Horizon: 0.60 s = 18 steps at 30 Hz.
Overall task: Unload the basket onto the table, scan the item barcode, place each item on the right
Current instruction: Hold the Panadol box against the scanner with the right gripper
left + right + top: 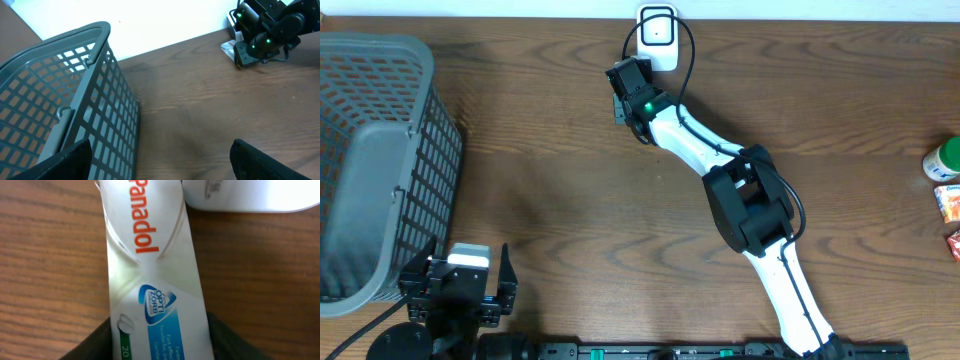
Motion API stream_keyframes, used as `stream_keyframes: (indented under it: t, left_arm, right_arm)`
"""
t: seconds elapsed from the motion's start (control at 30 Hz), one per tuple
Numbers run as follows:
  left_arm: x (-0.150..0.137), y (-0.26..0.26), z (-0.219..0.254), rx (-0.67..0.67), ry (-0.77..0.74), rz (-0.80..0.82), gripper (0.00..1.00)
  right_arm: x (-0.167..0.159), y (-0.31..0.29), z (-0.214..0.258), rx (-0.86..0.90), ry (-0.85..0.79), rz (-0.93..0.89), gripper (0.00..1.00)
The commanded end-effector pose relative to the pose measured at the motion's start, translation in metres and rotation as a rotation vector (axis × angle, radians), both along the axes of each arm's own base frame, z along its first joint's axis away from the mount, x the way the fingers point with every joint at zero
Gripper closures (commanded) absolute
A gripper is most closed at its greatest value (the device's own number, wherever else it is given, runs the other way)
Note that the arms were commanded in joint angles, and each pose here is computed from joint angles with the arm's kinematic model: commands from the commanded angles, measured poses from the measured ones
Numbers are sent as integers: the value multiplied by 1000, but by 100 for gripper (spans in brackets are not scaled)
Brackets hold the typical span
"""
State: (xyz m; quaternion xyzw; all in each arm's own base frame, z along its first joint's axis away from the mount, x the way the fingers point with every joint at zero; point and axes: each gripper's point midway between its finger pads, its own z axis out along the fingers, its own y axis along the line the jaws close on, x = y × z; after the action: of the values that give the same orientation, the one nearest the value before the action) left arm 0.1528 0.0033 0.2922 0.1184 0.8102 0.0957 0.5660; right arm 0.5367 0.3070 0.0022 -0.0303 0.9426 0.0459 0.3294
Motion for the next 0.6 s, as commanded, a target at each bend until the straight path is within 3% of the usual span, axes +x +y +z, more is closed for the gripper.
stream_keyframes:
  t: [0.0, 0.1, 0.2, 0.4, 0.57]
  left_arm:
    - [0, 0, 0, -12, 2, 3, 14]
    - [0, 0, -1, -12, 3, 3, 13]
    - [0, 0, 0, -12, 2, 3, 14]
    - [0, 0, 0, -12, 2, 3, 14]
    - [0, 0, 0, -12, 2, 3, 14]
  right_arm:
    - [-38, -3, -61, -28, 189, 22, 61]
    - [-51, -14, -41, -79, 234, 46, 68]
    - [-66, -25, -23, -138, 284, 87, 68]
    - [-110, -55, 3, -265, 441, 147, 66]
    - [-163, -80, 7, -416, 648, 298, 62]
